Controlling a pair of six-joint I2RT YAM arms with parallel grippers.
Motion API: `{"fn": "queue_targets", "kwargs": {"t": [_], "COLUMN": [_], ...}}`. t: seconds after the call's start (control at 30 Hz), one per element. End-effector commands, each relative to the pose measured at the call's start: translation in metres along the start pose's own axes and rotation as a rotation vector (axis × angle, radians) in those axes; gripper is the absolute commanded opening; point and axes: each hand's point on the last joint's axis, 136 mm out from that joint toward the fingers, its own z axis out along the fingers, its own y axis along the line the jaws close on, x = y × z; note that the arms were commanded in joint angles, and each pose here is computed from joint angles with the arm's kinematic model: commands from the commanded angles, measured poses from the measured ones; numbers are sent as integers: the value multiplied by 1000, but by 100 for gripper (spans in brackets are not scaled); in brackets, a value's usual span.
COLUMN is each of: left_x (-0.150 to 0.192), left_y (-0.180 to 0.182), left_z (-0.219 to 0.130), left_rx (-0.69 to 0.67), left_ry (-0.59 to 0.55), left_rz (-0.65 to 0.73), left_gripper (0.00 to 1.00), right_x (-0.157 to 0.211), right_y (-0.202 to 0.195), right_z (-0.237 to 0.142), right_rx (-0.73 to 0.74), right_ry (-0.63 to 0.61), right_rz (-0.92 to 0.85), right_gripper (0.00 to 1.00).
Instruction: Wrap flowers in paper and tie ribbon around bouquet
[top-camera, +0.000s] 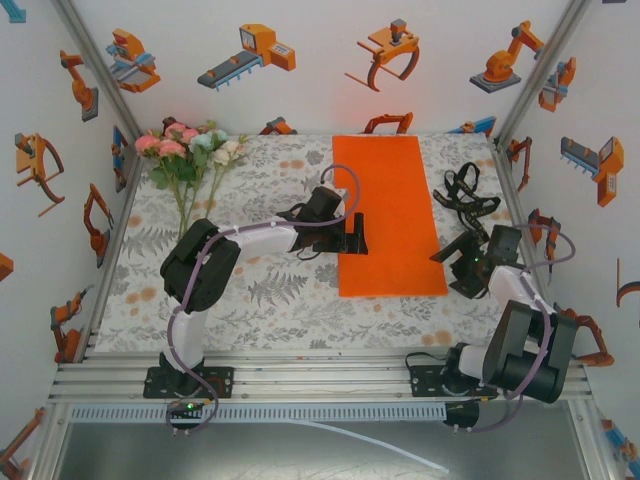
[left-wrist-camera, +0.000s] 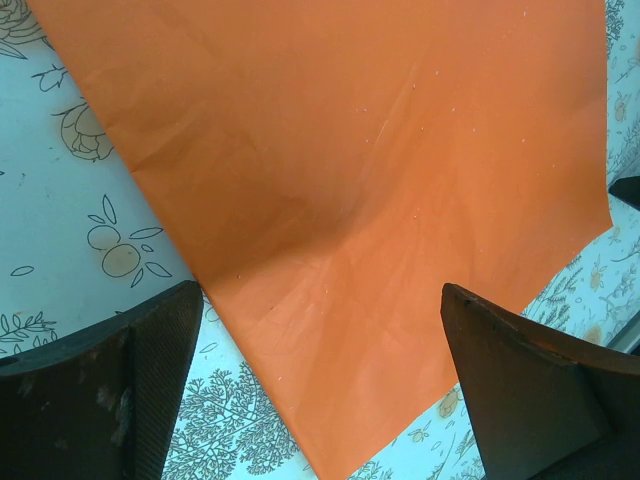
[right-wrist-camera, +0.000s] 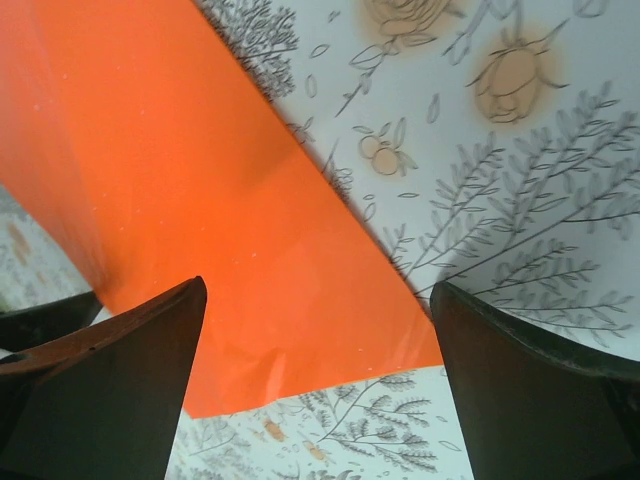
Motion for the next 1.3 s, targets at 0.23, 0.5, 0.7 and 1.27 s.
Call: {"fn": "queue_targets", "kwargs": {"t": [0.23,0.5,0.7,1.27], "left_x": [12,11,10,10], "left_y": [12,11,10,10], "left_z": [8,8,7,8], "left_rx": [-47,-47,-47,-45], "left_ry": [40,38,37,34], "left_rz": [-17,-17,-16,-11], "left_gripper": [96,97,97,98], "right_x": [19,20,19,8], "right_y": [27,33,-3,-19], "right_z": [-8,-10,-16,-16], "right_rx": [-180,-232,-6,76], "right_ry": [59,54,11,-68], "right_rz": [107,145,88,43], "right_gripper": [81,74,81,74]}}
